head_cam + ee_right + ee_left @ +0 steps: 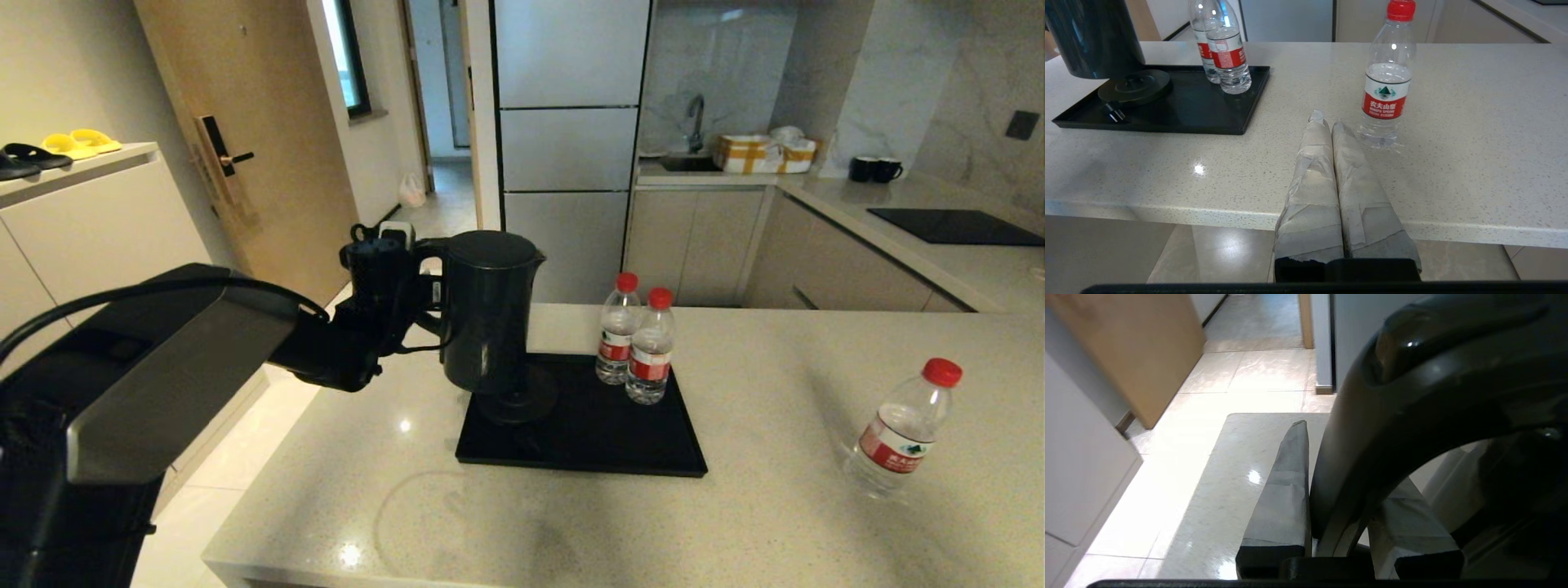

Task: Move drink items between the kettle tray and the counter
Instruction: Place it on the left

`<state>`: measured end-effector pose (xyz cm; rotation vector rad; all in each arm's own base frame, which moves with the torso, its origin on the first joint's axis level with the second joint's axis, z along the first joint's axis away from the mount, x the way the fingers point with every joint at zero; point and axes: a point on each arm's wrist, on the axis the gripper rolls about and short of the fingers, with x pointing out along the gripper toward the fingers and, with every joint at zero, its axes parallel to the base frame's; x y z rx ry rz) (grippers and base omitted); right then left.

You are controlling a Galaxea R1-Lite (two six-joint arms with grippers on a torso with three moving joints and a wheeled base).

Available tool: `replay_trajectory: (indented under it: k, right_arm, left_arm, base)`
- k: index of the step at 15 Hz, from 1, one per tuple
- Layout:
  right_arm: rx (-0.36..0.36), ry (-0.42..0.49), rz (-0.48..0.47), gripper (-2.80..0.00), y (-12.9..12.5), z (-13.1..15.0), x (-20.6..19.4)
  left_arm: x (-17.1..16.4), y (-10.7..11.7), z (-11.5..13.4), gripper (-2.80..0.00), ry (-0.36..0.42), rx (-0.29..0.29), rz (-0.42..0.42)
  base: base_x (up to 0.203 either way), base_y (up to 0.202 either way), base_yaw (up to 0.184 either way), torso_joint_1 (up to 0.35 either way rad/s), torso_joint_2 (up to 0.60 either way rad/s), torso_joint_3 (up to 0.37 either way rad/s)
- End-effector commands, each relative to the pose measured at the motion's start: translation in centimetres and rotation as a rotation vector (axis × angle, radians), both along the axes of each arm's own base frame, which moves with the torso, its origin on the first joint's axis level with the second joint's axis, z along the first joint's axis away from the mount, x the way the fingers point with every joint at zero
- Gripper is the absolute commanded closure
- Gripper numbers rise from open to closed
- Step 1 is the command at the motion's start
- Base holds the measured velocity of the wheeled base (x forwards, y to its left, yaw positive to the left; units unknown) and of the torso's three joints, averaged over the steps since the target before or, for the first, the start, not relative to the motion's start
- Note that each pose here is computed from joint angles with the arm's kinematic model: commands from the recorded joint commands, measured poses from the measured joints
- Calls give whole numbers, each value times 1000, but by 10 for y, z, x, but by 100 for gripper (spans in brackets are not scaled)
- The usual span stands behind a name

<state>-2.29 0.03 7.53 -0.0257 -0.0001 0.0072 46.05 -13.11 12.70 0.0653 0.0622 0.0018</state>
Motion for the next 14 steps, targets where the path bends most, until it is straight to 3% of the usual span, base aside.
replay_trajectory:
  k: [1, 14]
  right_arm:
    - [0, 2, 0, 0, 0, 0, 0]
    - [0, 2, 0, 0, 0, 0, 0]
  left_arm:
    - [9, 12, -4, 0, 7, 1, 26]
    - [43, 65, -10, 0, 44, -3, 159]
  base:
    - [0, 0, 0, 0, 0, 0]
    - [0, 0, 0, 0, 0, 0]
